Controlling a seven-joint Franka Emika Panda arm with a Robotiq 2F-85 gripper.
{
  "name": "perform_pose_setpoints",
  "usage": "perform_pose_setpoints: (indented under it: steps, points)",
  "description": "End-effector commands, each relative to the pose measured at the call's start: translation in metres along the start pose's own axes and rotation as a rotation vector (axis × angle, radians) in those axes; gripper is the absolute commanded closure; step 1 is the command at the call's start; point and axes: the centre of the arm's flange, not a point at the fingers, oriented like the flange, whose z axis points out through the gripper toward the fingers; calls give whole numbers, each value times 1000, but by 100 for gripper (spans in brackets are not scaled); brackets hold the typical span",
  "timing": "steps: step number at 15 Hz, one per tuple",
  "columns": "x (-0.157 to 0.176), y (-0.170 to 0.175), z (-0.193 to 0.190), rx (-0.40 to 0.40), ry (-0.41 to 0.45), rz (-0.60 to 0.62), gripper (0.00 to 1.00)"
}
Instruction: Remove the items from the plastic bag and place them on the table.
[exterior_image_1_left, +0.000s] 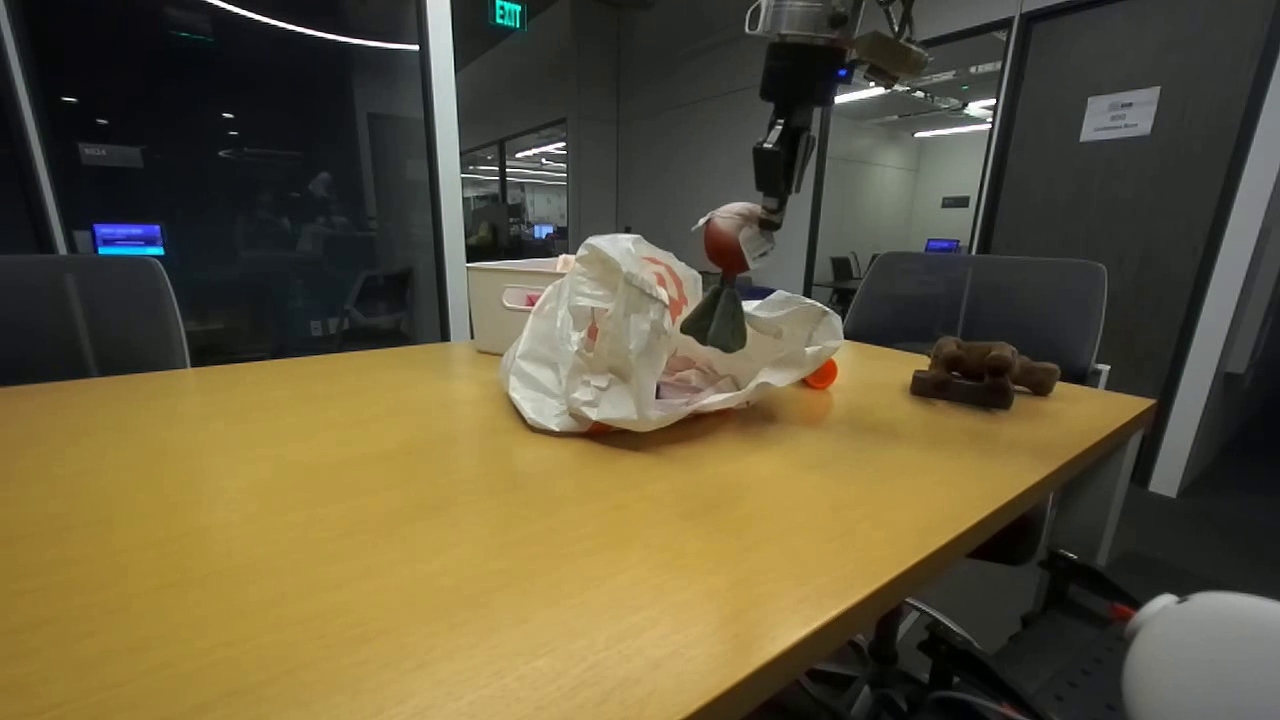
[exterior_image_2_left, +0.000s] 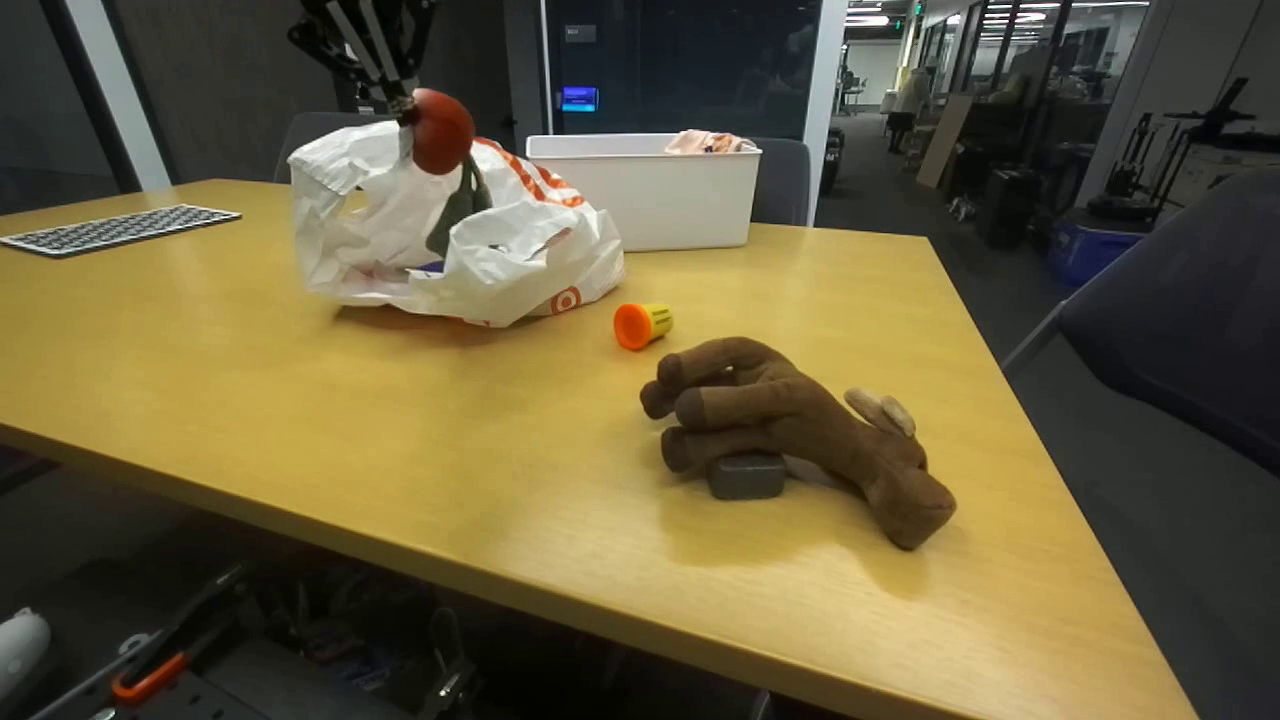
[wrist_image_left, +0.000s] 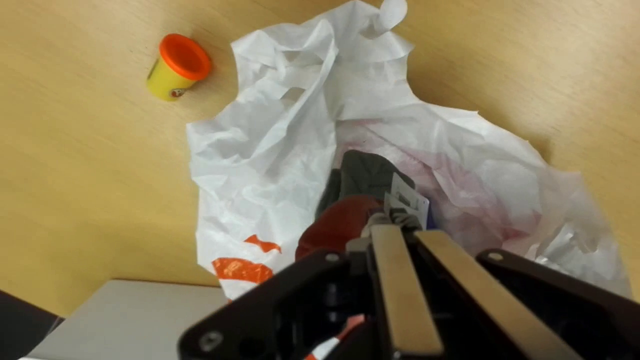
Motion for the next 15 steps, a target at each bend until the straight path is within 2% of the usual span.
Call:
perform_pose_setpoints:
  steps: [1, 3, 7, 9, 11, 13, 15]
  points:
    - [-21, 26, -46, -41, 142, 120, 97]
    - [-29, 47, -68, -39, 198, 200, 97]
    - [-45, 91, -84, -56, 268, 381, 96]
    - [-77, 93, -97, -38, 277, 477, 95]
    - [-92, 102, -98, -15, 253, 547, 95]
    - [-103, 107, -98, -69, 316, 631, 97]
    - [-113, 111, -100, -96, 320, 681, 97]
